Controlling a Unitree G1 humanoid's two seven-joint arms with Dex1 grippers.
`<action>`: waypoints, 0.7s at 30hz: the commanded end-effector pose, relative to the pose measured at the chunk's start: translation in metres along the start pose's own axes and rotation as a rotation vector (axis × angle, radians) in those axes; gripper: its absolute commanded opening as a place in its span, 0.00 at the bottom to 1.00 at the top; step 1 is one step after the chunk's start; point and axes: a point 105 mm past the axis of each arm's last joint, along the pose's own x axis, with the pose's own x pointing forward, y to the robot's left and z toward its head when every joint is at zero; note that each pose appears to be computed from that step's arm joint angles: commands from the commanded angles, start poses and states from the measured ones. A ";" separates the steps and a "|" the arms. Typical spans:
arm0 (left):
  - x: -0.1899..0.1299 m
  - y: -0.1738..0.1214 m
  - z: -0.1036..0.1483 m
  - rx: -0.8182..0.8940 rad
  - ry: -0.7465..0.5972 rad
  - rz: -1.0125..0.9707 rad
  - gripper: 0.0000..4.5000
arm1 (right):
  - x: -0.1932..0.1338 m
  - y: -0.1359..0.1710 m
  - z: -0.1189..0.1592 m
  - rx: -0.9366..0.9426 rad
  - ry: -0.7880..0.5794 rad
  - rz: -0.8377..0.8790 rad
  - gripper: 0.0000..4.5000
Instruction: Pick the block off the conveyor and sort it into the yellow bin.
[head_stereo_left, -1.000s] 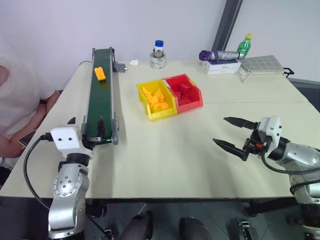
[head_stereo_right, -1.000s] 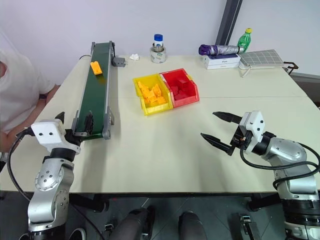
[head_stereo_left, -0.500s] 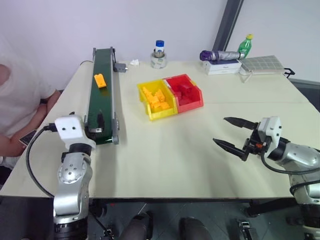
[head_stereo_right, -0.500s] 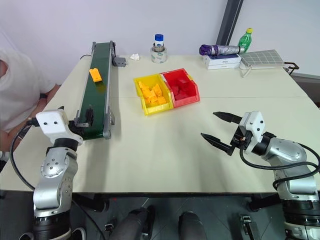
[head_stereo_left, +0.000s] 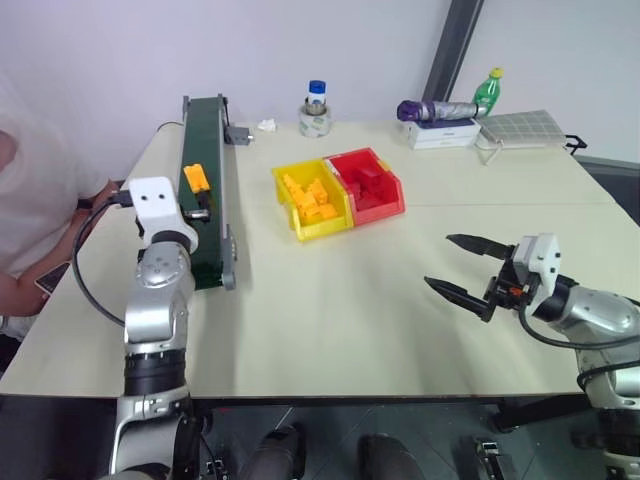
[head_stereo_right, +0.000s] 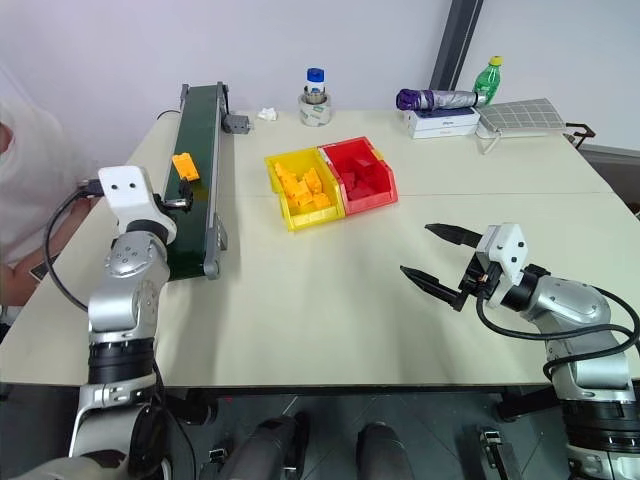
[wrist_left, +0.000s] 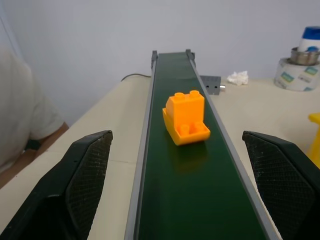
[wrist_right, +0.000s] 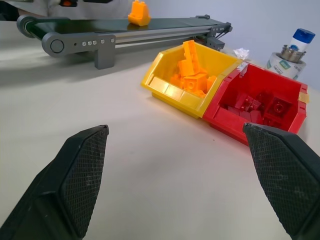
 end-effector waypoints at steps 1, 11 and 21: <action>0.011 -0.002 0.016 -0.003 -0.058 0.000 0.98 | 0.002 0.000 0.014 -0.045 -0.039 0.001 1.00; 0.022 -0.014 0.011 -0.014 -0.046 0.017 0.98 | 0.001 0.002 0.014 -0.040 -0.038 -0.009 1.00; 0.015 -0.015 0.000 -0.029 -0.001 0.012 0.47 | 0.000 0.002 0.014 -0.041 -0.034 -0.012 1.00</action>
